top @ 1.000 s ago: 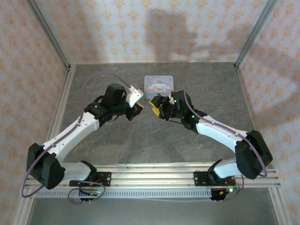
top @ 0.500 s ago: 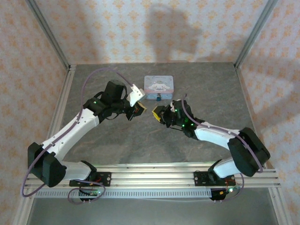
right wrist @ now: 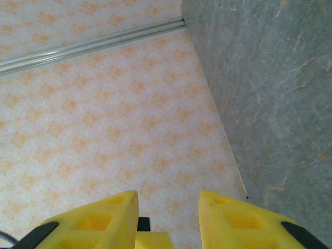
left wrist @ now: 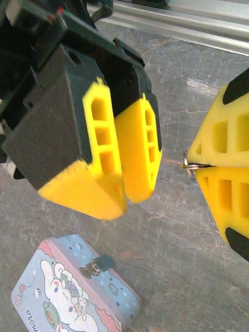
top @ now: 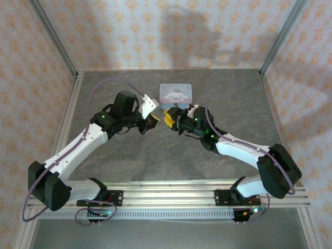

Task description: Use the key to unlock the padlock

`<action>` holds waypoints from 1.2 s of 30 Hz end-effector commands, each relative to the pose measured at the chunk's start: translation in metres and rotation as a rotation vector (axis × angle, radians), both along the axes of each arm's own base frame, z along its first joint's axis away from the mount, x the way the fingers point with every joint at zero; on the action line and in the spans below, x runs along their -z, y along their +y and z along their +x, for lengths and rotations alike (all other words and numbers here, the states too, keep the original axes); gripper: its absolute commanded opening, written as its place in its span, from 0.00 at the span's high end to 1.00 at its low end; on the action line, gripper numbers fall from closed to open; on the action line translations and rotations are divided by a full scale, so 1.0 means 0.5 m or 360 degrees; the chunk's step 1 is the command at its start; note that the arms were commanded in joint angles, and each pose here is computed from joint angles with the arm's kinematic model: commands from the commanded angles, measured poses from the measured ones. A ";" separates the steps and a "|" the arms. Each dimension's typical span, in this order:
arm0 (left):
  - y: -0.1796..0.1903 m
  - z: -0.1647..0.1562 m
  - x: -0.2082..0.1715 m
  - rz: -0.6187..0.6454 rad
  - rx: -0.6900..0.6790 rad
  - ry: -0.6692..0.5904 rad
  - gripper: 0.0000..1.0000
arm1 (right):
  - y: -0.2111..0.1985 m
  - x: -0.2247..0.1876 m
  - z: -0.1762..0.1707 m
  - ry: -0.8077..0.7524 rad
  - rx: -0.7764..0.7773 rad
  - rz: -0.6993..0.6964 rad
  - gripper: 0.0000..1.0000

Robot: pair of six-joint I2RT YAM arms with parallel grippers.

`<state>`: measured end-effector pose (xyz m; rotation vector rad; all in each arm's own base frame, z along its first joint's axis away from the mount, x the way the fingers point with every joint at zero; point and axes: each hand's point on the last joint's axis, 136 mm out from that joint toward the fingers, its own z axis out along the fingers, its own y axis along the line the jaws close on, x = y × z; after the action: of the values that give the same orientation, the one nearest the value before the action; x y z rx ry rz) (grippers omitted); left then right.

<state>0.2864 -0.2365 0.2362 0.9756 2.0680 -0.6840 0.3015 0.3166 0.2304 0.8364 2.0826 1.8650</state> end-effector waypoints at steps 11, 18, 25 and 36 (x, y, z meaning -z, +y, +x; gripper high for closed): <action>0.013 0.028 -0.041 -0.0108 -0.0136 -0.0151 1.00 | 0.032 -0.027 -0.001 0.0058 0.0022 0.0099 0.64; 0.010 0.028 -0.040 -0.0119 -0.0131 -0.0148 1.00 | 0.035 -0.030 0.000 0.0068 0.0027 0.0123 0.64; 0.010 0.029 -0.041 -0.0130 -0.0138 -0.0154 1.00 | 0.043 -0.040 -0.004 0.0072 0.0009 0.0151 0.64; 0.009 0.027 -0.031 -0.0120 -0.0126 -0.0136 1.00 | 0.049 -0.042 -0.005 0.0070 0.0002 0.0177 0.65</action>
<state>0.2953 -0.2364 0.2489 0.8941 1.9948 -0.6750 0.2958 0.3360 0.2263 0.9504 2.0940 1.9217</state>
